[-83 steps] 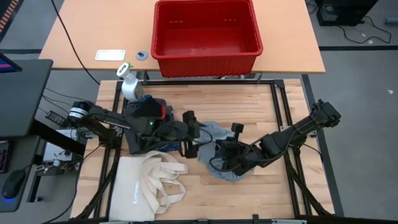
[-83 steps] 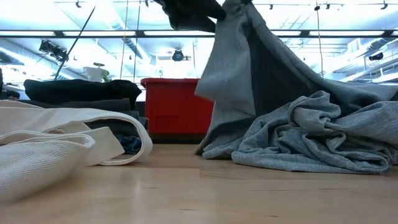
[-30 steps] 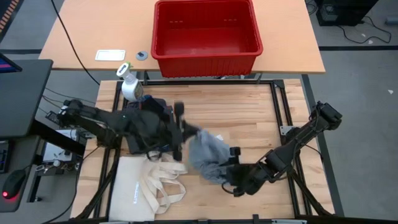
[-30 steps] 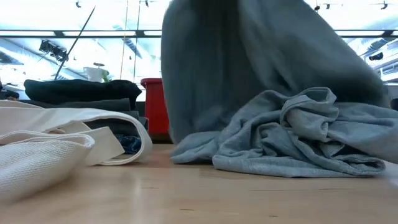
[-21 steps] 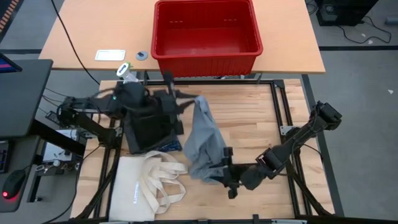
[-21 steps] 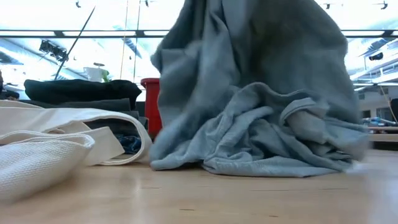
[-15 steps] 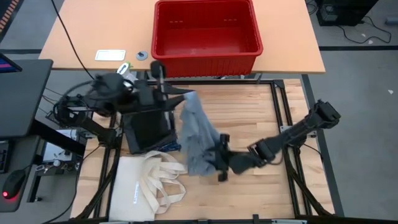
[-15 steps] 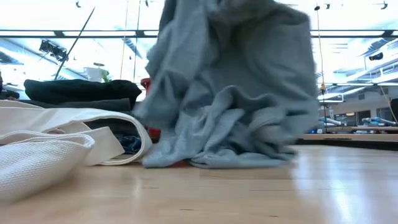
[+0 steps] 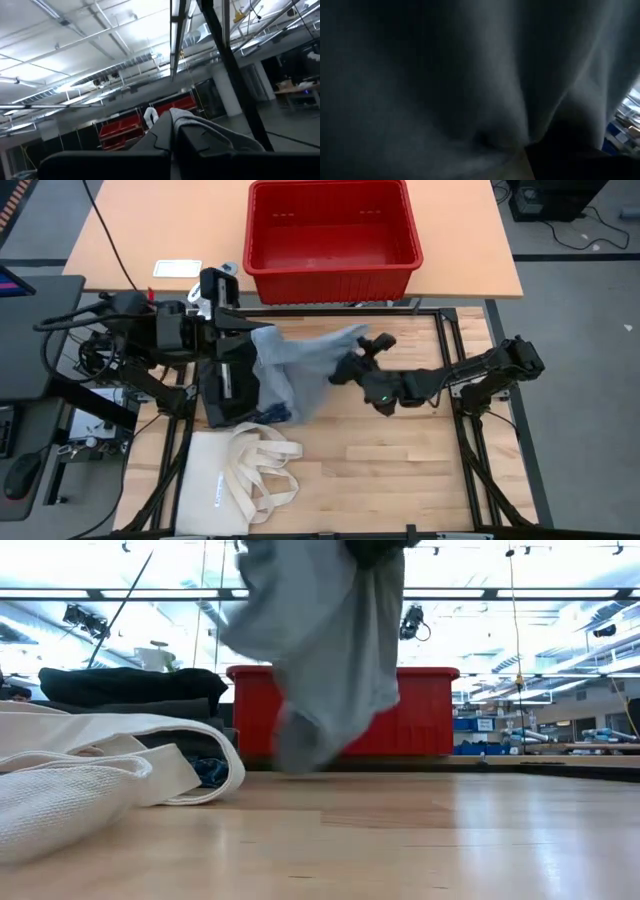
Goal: Fold Laundry from Bin
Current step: Fold the gray shirt
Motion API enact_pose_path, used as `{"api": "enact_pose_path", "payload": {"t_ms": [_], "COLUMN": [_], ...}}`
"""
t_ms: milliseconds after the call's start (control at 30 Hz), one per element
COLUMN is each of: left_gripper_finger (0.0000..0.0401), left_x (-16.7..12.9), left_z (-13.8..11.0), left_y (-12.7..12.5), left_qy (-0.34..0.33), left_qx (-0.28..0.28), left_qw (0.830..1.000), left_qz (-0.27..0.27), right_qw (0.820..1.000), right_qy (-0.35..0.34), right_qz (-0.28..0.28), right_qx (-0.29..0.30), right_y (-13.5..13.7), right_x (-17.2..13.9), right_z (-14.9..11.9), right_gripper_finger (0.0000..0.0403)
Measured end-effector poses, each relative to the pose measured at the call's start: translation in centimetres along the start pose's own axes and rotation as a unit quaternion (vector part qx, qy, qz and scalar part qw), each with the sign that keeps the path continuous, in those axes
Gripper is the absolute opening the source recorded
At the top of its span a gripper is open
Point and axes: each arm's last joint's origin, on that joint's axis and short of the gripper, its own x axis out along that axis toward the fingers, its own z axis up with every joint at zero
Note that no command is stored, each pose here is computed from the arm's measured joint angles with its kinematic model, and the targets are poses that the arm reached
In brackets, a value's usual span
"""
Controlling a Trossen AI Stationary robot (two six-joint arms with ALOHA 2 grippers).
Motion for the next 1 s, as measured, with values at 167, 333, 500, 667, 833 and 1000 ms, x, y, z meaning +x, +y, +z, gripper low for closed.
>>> {"api": "enact_pose_path", "payload": {"t_ms": [167, 333, 500, 667, 833, 1000], "left_gripper_finger": [0.0016, 0.0016, 0.0016, 0.0016, 0.0016, 0.0016], "left_x": [-0.1, -0.3, 0.0, 0.6, 0.5, -0.1], "left_z": [-0.3, -1.0, -2.0, -2.1, -0.8, 0.4], "left_y": [0.3, 0.8, 1.4, 2.7, 4.9, 6.2], "left_qy": [0.043, 0.121, 0.153, 0.121, 0.03, -0.059], "left_qx": [0.032, 0.075, 0.087, 0.079, 0.05, -0.004], "left_qw": [0.997, 0.981, 0.968, 0.961, 0.947, 0.931], "left_qz": [0.059, 0.134, 0.178, 0.234, 0.316, 0.361], "right_qw": [0.998, 0.994, 0.997, 0.982, 0.914, 0.847], "right_qy": [-0.014, -0.004, -0.045, -0.127, -0.171, -0.143], "right_qz": [-0.011, -0.034, 0.011, 0.139, 0.363, 0.503], "right_qx": [-0.06, -0.105, -0.069, -0.017, 0.063, 0.098], "right_y": [-0.1, -0.9, -1.5, -0.5, 1.0, 3.3], "right_x": [-2.5, -6.2, -9.4, -10.8, -10.6, -9.1], "right_z": [1.0, 1.1, 1.5, 1.5, 1.2, 0.6], "right_gripper_finger": [0.018, 0.018, 0.018, 0.018, 0.018, 0.018]}}
